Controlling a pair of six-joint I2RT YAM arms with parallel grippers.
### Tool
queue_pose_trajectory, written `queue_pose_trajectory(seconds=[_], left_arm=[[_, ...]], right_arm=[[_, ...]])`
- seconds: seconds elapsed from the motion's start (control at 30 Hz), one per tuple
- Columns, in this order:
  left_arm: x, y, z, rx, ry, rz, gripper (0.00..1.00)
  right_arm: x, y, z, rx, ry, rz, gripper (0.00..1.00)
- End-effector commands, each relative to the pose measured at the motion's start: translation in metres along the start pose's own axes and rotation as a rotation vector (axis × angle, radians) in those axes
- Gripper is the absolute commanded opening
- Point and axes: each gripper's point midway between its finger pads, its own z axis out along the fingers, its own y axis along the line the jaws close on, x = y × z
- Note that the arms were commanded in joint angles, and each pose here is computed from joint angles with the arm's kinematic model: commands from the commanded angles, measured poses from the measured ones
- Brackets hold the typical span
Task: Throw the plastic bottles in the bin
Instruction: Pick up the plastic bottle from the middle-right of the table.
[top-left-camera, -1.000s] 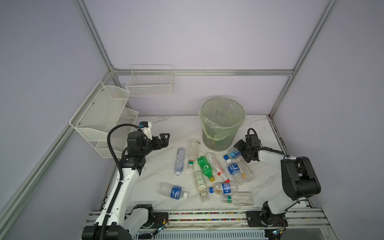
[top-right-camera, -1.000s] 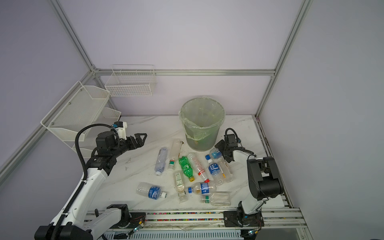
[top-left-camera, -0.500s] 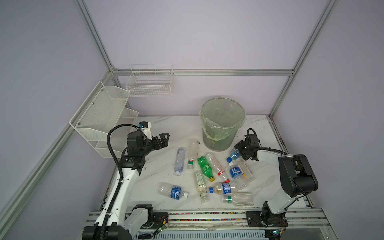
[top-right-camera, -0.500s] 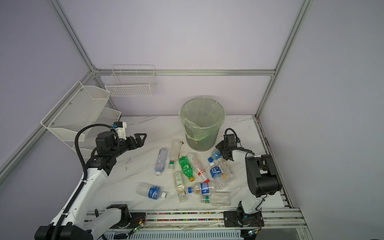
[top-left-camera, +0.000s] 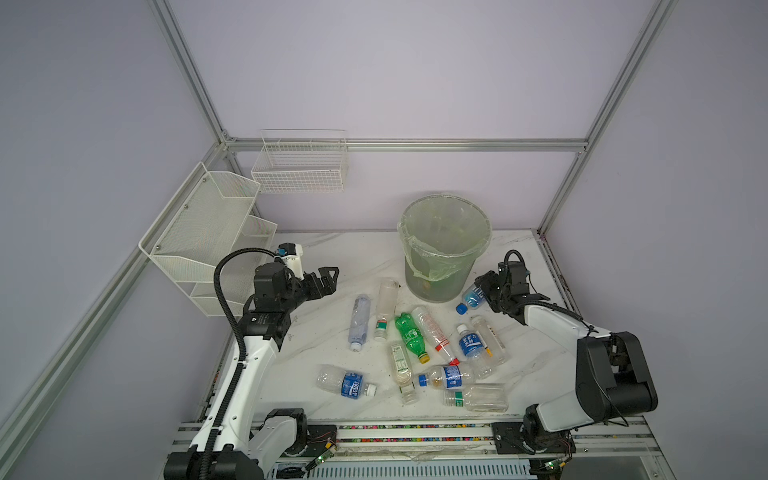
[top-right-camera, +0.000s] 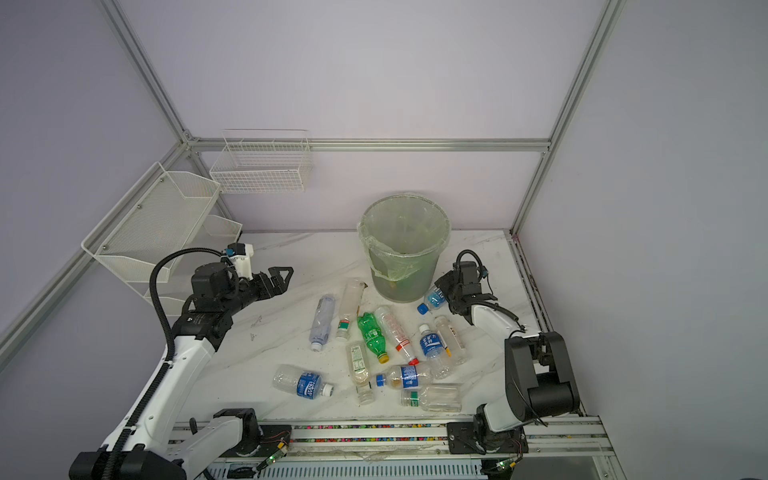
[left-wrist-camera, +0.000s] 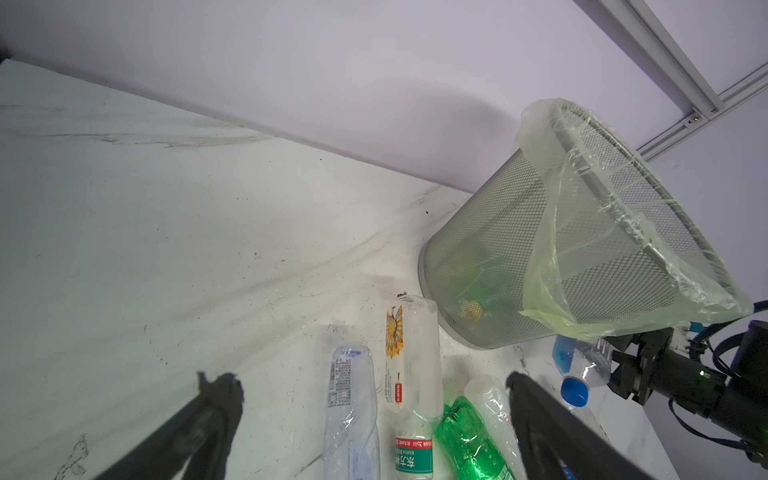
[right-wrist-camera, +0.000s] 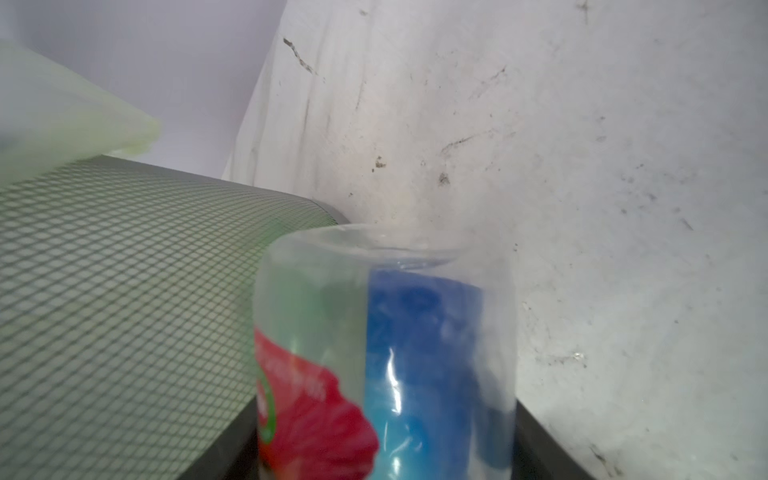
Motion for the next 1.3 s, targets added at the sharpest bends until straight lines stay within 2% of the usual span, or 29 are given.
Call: queue_pose_trajectory(seconds=[0.0,0.3,0.93,1.27], left_arm=[[0.004,0.002,-0.001,0.006,-0.006,0.006,1.0],[0.005,0.001,0.0,0.014,0.0,0.0,1.0],[0.007,0.006,0.0,-0.013,0.003,0.009,1.0],[0.007,0.006,0.001,-0.015,0.005,0.012,1.0]], right_arm=[[-0.013,0.004,-0.017,0.007,-0.038,0.033,0.7],[-0.033,-0.013,-0.071,0.022,-0.14,0.004,0.7],[-0.048,-0.023,-0.17,0.05,-0.289,-0.2,0.69],[-0.05,-0.007,-0.21,-0.057,-0.35,-0.305,0.68]])
